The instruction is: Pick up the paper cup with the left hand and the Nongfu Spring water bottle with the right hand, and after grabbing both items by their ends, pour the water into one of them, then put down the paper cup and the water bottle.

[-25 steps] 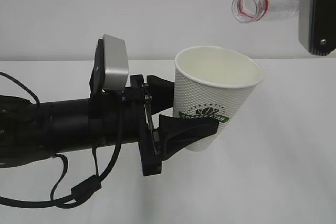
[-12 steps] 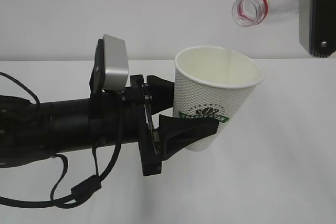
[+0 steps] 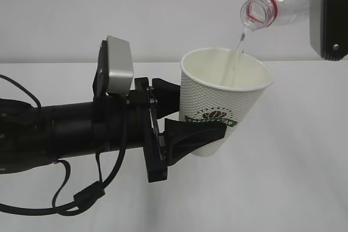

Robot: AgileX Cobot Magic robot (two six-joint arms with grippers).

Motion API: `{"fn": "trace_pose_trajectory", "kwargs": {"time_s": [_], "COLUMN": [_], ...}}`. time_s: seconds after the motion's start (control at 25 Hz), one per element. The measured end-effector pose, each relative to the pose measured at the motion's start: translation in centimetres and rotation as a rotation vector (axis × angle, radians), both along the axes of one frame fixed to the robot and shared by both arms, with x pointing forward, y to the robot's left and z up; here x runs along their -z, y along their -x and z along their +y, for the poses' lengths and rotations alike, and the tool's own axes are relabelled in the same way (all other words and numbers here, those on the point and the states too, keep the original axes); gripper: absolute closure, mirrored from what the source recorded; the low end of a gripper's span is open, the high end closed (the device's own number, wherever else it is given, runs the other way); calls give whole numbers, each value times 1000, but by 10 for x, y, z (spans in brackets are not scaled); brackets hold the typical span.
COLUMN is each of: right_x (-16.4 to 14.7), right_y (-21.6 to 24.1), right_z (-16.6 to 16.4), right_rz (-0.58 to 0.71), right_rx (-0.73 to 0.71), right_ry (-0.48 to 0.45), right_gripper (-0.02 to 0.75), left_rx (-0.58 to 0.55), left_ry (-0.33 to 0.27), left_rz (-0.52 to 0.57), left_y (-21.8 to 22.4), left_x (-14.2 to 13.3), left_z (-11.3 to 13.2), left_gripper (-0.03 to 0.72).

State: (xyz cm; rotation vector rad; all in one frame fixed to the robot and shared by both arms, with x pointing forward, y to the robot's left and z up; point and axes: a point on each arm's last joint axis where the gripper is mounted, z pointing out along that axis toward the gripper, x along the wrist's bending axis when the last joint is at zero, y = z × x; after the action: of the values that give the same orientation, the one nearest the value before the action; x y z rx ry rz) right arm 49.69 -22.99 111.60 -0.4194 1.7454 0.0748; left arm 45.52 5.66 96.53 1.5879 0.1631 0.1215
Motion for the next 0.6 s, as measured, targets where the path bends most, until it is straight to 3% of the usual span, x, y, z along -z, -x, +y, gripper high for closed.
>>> {"fn": "trace_pose_trajectory", "kwargs": {"time_s": [0.6], "right_x": [0], "right_y": [0], "right_z": [0], "right_rz": [-1], "right_rx": [-1], "right_ry": [2], "right_gripper": [209], "left_rx": [1], "left_ry": [0], "left_rz": [0], "left_y": [0], "left_x": [0], "left_z": [0], "left_gripper": [231]}}
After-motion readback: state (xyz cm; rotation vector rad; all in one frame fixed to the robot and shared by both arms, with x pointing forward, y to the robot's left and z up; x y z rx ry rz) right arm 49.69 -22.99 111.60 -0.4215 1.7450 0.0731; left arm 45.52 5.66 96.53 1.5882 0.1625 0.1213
